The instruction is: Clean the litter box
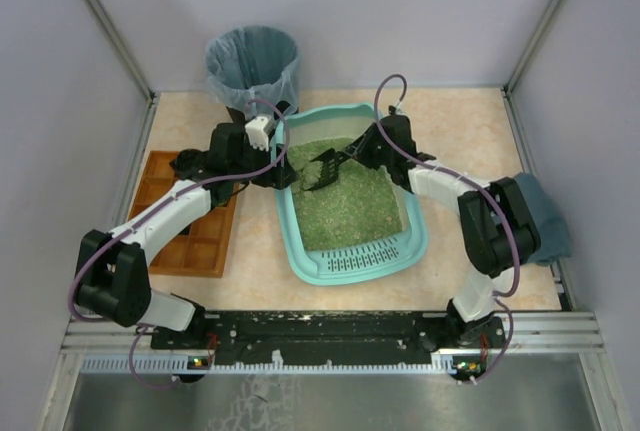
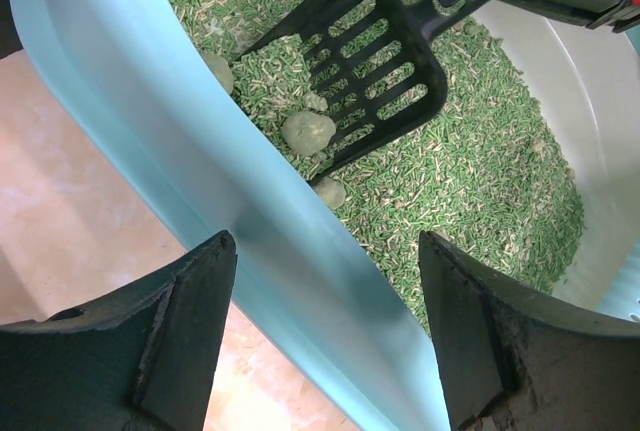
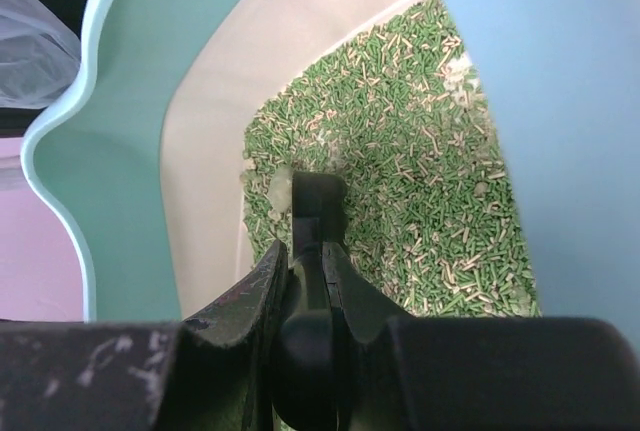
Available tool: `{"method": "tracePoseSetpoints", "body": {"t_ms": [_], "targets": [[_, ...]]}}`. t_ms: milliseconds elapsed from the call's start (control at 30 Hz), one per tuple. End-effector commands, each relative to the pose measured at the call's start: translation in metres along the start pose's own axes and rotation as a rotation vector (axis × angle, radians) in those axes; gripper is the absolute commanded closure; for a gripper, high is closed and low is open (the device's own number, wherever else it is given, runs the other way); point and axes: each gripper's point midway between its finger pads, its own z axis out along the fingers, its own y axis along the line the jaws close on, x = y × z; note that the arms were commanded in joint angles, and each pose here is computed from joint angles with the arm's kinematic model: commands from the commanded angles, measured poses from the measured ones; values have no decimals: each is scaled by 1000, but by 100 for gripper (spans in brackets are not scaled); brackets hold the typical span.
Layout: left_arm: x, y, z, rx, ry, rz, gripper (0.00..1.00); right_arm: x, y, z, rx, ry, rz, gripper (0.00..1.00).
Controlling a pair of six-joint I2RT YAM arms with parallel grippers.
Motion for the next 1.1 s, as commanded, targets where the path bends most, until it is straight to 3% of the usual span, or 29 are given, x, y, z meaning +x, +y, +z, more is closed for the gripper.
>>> {"method": "tracePoseSetpoints", "body": {"t_ms": [0,300,533,867,1067], "targets": [[-15,-5,-4,2,-41,37,21,-27,24,-23,-80,-72,10,100],[-20,-4,-8,-10,-58,41,21,-38,35,-50,-176,-105,74,100],[-35,1,-25,-67,-152,58,20,-49,48,-83,-230,-149,80,100],[-48,7,-41,-127,-245,58,16,-79,7,-135,-288,-269,271,100],[-48,7,-40,-126,-242,58,16,-66,24,-137,-408,-162,272,100]]}}
